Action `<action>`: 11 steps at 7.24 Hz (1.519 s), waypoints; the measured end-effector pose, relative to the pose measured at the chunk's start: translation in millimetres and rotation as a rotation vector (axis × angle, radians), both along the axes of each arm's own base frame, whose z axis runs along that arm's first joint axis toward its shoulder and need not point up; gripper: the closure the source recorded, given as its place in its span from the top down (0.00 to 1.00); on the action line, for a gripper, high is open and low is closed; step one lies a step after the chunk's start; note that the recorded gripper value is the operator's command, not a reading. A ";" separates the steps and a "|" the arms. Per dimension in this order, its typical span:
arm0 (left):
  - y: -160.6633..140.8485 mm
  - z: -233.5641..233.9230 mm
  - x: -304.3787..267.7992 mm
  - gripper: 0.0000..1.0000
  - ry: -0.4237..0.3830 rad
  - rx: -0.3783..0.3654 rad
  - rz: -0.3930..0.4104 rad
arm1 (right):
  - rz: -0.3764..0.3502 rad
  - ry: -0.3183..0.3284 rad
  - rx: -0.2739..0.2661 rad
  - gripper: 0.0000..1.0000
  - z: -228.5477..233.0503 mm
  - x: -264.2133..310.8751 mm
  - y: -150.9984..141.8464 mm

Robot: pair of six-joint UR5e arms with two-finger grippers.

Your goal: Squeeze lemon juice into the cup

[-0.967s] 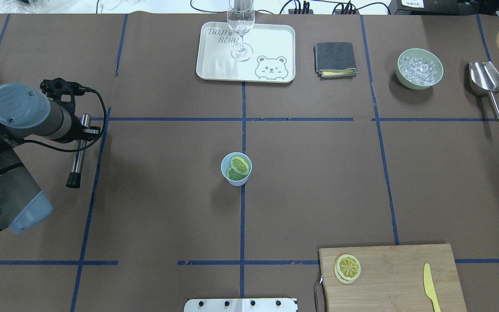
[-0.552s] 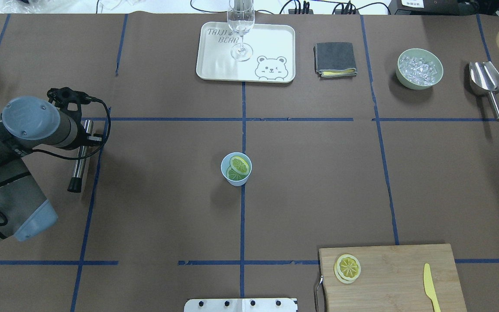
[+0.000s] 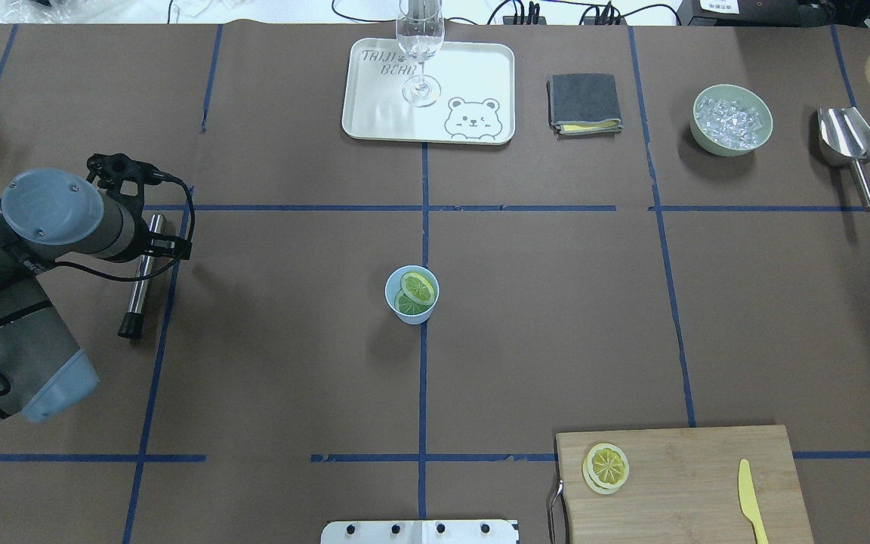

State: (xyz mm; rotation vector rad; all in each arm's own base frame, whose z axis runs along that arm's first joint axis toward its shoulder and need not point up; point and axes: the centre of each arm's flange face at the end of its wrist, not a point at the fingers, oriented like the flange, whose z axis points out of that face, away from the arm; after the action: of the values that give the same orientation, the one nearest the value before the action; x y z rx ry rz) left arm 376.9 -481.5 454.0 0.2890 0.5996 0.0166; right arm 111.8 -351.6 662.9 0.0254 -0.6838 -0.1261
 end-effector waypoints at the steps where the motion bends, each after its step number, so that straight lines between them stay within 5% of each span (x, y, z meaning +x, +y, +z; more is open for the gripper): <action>1: 4.3 -19.3 -11.1 1.00 0.045 0.000 0.025 | 0.000 0.000 0.000 1.00 0.0 0.0 0.0; 4: -6.2 -42.5 -129.5 1.00 0.154 0.037 0.090 | -0.002 0.001 0.000 1.00 0.4 -0.2 0.0; 8: 5.6 72.1 -332.2 1.00 0.016 0.113 0.210 | -0.003 0.000 -0.001 1.00 1.2 -0.2 0.6; 11: 24.3 140.3 -460.1 1.00 -0.072 0.008 0.253 | -0.003 0.000 -0.001 1.00 1.3 -0.5 0.7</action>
State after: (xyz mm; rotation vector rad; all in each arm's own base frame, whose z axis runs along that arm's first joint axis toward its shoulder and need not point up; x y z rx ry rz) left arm -83.2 -457.2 594.3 0.2175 0.5617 0.2723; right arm 111.3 -350.8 664.2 0.0228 -0.6837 -0.1290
